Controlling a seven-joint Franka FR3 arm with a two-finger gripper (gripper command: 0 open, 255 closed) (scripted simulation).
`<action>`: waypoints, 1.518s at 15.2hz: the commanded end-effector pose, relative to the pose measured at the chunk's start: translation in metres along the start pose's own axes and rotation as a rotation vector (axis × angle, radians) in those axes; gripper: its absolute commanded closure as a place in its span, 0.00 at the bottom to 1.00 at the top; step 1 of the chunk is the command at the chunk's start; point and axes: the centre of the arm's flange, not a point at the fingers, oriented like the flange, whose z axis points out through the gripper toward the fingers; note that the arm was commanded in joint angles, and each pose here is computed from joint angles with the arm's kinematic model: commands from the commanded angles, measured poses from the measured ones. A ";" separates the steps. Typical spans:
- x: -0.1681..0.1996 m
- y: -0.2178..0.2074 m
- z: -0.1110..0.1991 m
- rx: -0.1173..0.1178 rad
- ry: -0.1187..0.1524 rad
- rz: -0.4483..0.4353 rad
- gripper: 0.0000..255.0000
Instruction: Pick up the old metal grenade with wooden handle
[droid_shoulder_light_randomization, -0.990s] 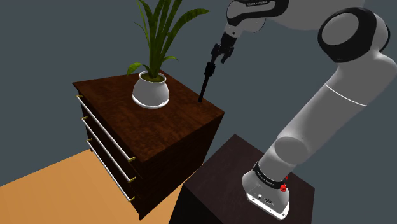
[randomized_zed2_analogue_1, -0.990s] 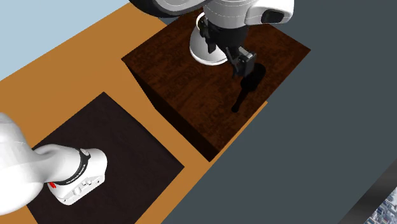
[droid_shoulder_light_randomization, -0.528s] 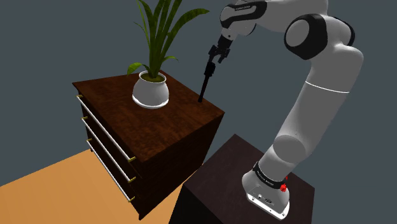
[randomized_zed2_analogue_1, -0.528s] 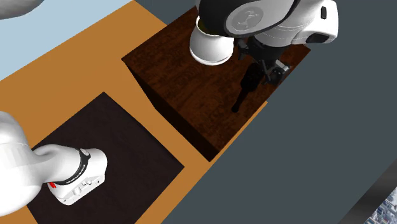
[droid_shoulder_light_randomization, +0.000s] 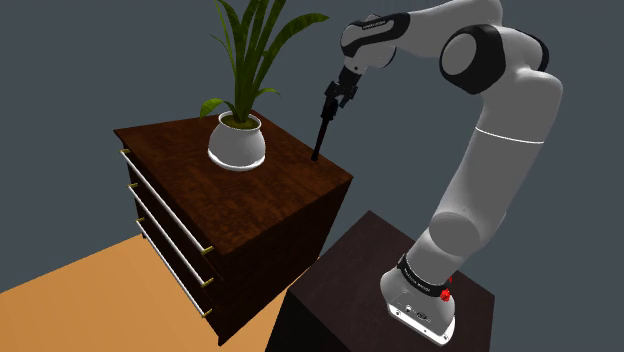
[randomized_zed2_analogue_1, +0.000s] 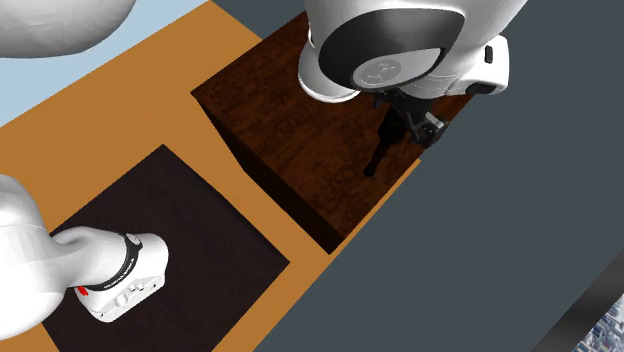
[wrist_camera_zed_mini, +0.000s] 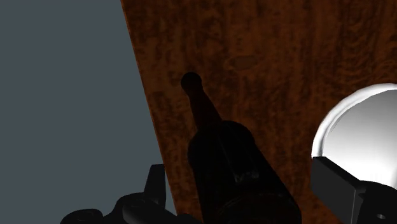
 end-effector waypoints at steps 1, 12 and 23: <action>0.000 0.000 0.002 0.000 0.001 0.000 0.00; 0.001 0.000 -0.003 0.000 0.001 0.000 1.00; 0.011 -0.004 -0.060 0.000 0.001 0.000 1.00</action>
